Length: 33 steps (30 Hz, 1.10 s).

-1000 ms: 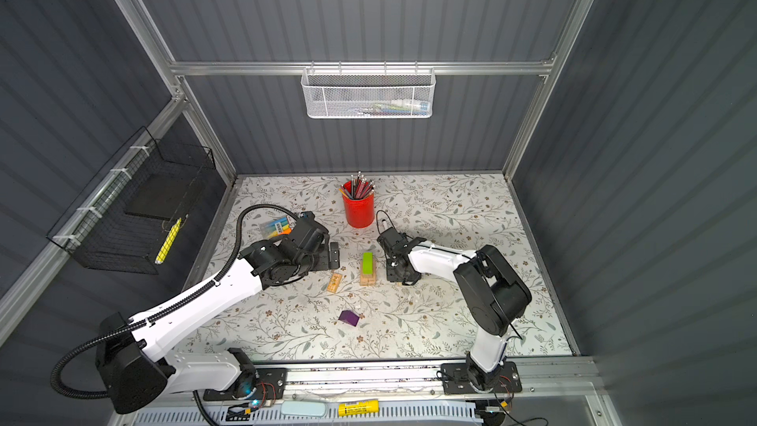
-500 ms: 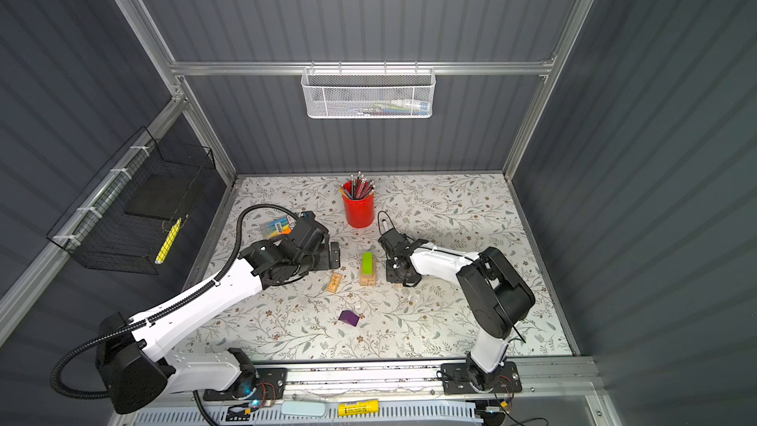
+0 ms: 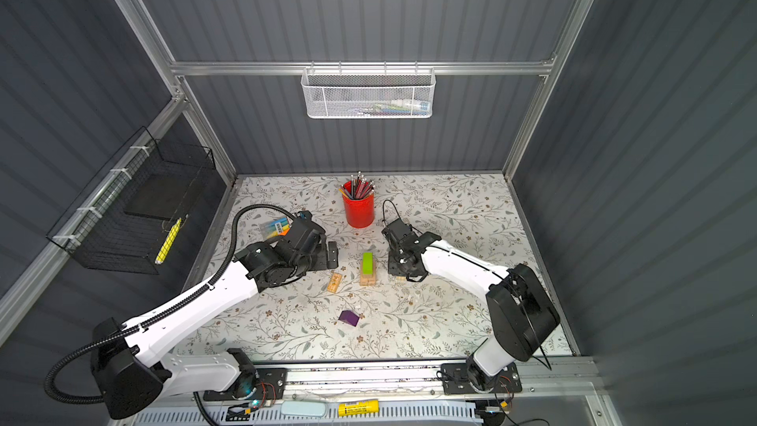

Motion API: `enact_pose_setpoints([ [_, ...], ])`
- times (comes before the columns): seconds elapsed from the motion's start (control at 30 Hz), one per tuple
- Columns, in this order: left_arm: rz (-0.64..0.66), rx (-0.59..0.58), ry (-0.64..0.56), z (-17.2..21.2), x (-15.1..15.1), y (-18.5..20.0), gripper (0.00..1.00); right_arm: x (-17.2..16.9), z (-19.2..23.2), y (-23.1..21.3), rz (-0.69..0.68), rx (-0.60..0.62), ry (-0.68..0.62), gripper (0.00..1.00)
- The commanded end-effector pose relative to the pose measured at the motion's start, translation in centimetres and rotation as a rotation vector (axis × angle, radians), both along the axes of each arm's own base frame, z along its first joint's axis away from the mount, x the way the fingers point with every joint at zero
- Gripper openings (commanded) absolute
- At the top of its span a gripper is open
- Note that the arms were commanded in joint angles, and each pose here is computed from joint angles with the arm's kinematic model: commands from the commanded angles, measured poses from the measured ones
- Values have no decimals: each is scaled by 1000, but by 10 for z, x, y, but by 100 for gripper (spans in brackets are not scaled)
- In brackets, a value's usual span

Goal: Build the wood block tower
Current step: 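Lift the ridged wooden block with the right gripper and carry it over the green block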

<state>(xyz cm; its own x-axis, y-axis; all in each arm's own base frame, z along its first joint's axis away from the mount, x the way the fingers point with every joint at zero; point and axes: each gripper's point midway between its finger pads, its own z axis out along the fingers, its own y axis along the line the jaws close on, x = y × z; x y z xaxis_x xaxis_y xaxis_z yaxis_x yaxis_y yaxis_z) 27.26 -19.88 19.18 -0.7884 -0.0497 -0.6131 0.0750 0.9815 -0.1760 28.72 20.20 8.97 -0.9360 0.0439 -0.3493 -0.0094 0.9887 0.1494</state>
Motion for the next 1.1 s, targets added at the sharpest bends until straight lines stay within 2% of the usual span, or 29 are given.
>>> enact_pose_setpoints([
  [0.0,52,5,-11,2,-1,13,100,-4,23,-3,-8,-11,6,27],
  [0.27,83,-2,-22,1,-5,22,100,3,75,14,41,-12,-43,28],
  [0.47,122,0,-26,-4,-9,32,100,12,93,39,75,1,-61,29],
  [0.77,175,10,-42,-2,-17,49,100,24,89,81,102,11,-35,29],
  [1.07,190,15,-39,-6,-19,53,100,23,63,101,109,-58,12,28],
])
